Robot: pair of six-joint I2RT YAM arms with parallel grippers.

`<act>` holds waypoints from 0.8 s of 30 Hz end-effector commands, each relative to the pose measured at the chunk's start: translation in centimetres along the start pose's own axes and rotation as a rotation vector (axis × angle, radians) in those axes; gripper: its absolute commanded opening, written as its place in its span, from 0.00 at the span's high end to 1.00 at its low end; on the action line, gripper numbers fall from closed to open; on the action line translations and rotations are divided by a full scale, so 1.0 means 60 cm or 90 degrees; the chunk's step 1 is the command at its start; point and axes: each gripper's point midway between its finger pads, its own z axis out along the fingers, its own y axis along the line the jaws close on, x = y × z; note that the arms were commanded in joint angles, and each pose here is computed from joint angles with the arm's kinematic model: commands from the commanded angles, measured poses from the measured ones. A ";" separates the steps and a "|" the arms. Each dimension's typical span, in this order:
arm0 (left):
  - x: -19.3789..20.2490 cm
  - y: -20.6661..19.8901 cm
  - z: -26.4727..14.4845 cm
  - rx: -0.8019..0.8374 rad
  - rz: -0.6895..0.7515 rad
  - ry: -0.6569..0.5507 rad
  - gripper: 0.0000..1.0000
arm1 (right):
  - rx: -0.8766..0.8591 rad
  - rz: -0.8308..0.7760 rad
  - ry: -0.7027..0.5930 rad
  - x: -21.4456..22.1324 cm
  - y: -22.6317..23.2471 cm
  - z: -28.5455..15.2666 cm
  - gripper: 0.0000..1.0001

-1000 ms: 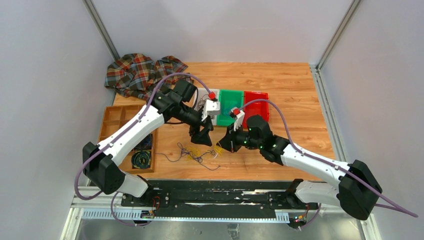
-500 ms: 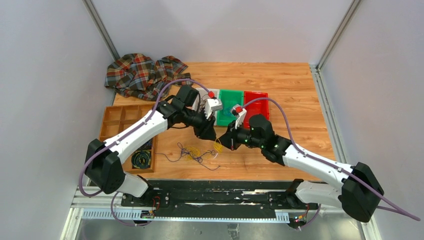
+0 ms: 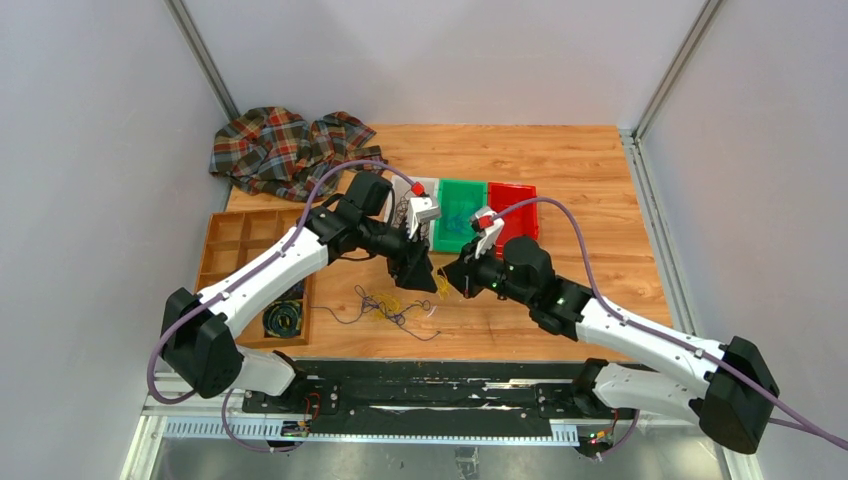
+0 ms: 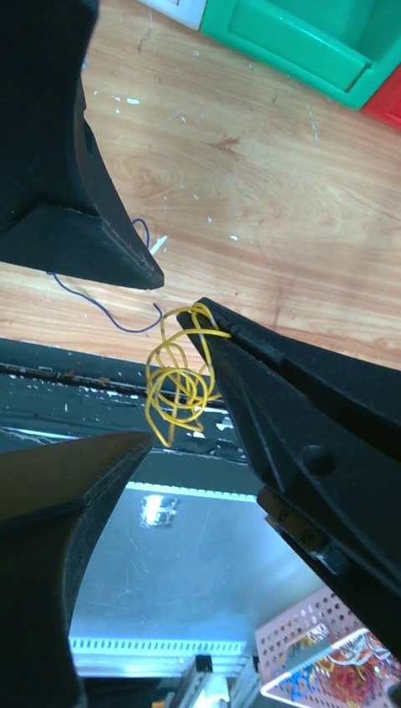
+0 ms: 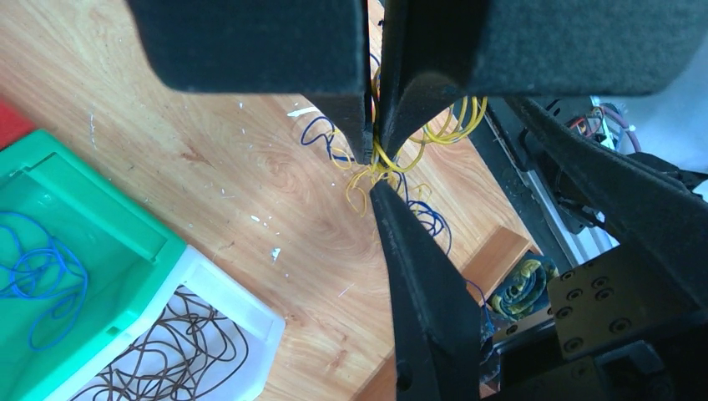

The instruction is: Untangle the cables

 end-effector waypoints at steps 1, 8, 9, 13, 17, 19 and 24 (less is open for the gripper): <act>-0.030 -0.023 -0.003 0.028 0.002 -0.035 0.31 | 0.050 -0.046 -0.031 -0.027 0.002 -0.005 0.99; -0.044 -0.016 -0.002 0.013 -0.004 -0.050 0.39 | 0.097 -0.075 -0.056 -0.040 0.014 -0.006 0.99; -0.040 -0.009 -0.001 0.001 -0.003 -0.047 0.44 | 0.100 -0.074 -0.059 -0.042 0.015 -0.008 0.99; -0.019 0.006 -0.001 -0.034 -0.011 -0.026 0.57 | 0.114 -0.068 -0.079 -0.050 0.009 -0.016 0.99; -0.017 0.004 -0.012 -0.050 0.002 -0.022 0.73 | 0.125 -0.075 -0.084 -0.055 0.004 -0.021 0.99; -0.024 0.006 -0.020 -0.066 0.016 -0.022 0.88 | 0.130 -0.079 -0.082 -0.053 0.001 -0.023 0.99; -0.038 0.036 -0.045 -0.156 0.058 -0.002 0.99 | 0.137 -0.084 -0.066 -0.041 -0.005 -0.028 0.99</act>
